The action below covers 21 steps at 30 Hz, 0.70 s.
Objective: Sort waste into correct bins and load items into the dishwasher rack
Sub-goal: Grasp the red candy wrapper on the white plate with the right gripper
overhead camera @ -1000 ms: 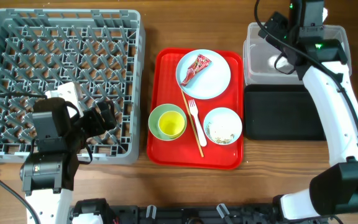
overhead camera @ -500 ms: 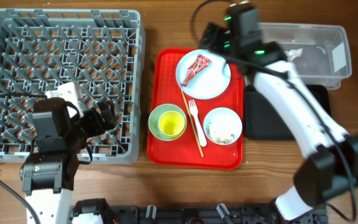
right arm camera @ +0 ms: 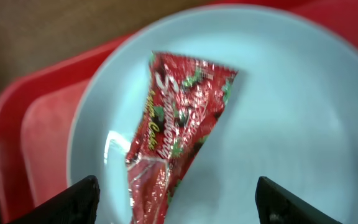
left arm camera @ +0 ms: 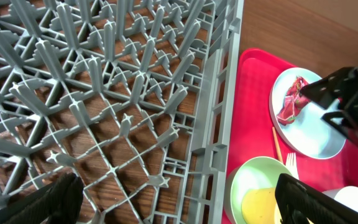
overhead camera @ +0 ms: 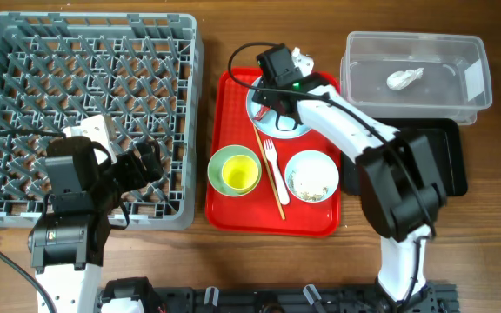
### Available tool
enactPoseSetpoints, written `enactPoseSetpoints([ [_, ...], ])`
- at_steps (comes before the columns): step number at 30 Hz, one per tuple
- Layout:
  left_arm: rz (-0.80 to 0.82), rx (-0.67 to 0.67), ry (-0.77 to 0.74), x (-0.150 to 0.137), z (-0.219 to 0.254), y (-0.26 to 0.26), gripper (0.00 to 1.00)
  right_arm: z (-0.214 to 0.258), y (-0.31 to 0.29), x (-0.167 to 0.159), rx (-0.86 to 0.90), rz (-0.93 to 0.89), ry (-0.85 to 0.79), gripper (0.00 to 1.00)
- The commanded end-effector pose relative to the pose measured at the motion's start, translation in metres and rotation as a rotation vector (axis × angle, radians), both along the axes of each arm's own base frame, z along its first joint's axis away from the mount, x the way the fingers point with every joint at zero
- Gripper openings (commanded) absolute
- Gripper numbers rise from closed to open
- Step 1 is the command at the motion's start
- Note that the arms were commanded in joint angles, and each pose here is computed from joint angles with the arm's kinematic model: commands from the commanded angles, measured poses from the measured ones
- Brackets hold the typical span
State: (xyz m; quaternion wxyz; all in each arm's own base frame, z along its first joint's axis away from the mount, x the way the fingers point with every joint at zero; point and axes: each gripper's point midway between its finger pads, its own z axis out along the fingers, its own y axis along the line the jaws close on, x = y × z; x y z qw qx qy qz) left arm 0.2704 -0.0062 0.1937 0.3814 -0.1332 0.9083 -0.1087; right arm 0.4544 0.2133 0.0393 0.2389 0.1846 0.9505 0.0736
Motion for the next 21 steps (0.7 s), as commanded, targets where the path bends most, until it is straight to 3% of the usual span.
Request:
enactPoseSetpoints([
  [1, -0.012, -0.011, -0.024, 0.001, 0.01, -0.004, 1.0, -0.025, 0.009, -0.009, 0.0, -0.012, 0.05, 0.81],
  [4, -0.012, -0.011, -0.025, 0.001, 0.01, -0.004, 1.0, -0.028, 0.008, -0.012, -0.005, -0.011, 0.061, 0.8],
  [10, -0.012, -0.011, -0.025, 0.001, 0.01, -0.004, 1.0, -0.034, 0.005, -0.021, -0.017, -0.018, 0.097, 0.65],
  [14, -0.012, -0.011, -0.025, 0.001, 0.01, -0.004, 1.0, -0.041, 0.004, -0.03, -0.013, -0.015, 0.13, 0.5],
  [18, -0.012, -0.011, -0.025, 0.001, 0.01, -0.004, 1.0, -0.043, 0.0, -0.037, -0.025, -0.031, 0.161, 0.22],
  [21, -0.012, -0.011, -0.025, 0.001, 0.01, -0.004, 1.0, -0.043, 0.001, -0.038, -0.021, -0.027, 0.167, 0.15],
])
